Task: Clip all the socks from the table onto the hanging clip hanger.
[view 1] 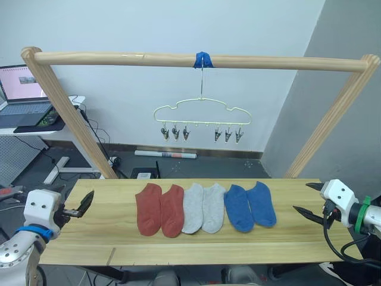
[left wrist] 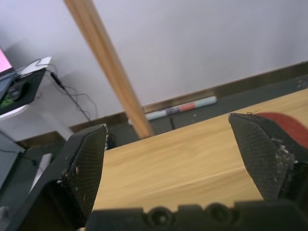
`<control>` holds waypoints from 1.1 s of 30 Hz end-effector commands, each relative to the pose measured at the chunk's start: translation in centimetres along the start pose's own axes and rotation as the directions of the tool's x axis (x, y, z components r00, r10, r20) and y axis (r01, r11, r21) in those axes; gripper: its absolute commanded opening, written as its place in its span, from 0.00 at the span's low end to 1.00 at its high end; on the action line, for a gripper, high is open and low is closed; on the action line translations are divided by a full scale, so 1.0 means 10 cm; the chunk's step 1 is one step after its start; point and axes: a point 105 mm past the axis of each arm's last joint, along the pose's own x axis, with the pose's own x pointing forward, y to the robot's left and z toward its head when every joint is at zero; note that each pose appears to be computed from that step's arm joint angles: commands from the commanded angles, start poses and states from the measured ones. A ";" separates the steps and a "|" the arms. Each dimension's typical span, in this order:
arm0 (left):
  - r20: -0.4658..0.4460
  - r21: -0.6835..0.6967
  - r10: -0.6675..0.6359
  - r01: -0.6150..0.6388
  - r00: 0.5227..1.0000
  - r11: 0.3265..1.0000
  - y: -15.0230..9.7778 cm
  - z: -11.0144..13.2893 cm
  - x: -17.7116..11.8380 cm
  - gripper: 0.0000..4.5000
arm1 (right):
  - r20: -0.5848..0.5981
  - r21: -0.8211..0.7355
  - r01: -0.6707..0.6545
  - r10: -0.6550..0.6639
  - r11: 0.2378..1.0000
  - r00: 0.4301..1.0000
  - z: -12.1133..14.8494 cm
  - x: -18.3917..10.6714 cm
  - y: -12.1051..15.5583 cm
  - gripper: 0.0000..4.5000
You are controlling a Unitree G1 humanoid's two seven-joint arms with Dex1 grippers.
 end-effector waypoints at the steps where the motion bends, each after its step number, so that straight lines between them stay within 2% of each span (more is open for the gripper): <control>1: 0.066 -0.006 -0.054 0.055 0.996 0.998 -0.18 0.24 0.14 0.99 | 0.073 -0.028 0.023 -0.021 0.999 0.997 0.24 -0.03 -0.02 1.00; 4: 0.122 -0.013 -0.080 0.082 0.989 0.997 -0.34 0.40 0.26 0.99 | 0.128 -0.032 -0.008 0.012 0.999 0.992 0.45 0.00 0.10 1.00; 6: 0.197 -0.024 -0.102 0.109 0.975 0.994 -0.52 0.61 0.39 0.99 | 0.206 -0.045 -0.039 0.048 0.998 0.977 0.75 0.04 0.23 1.00; 10: 0.271 -0.071 -0.122 0.146 0.955 0.987 -0.73 0.84 0.52 0.99 | 0.307 -0.055 -0.072 0.085 0.996 0.948 1.19 0.09 0.38 1.00; 13: 0.342 -0.105 -0.104 0.148 0.934 0.983 -0.87 1.06 0.64 0.99 | 0.415 -0.048 -0.083 0.096 0.995 0.905 1.60 0.14 0.45 1.00; 22: 0.428 -0.108 -0.077 0.135 0.900 0.985 -0.84 1.35 0.68 0.99 | 0.542 0.019 -0.091 0.067 0.996 0.838 2.11 0.23 0.43 1.00; 30: 0.487 -0.118 -0.067 0.141 0.871 0.983 -0.89 1.56 0.71 0.99 | 0.580 -0.024 -0.132 0.121 0.991 0.806 2.33 0.24 0.55 1.00; 33: 0.505 -0.137 -0.064 0.152 0.861 0.979 -0.90 1.60 0.74 0.88 | 0.583 -0.042 -0.140 0.138 0.989 0.801 2.36 0.25 0.58 1.00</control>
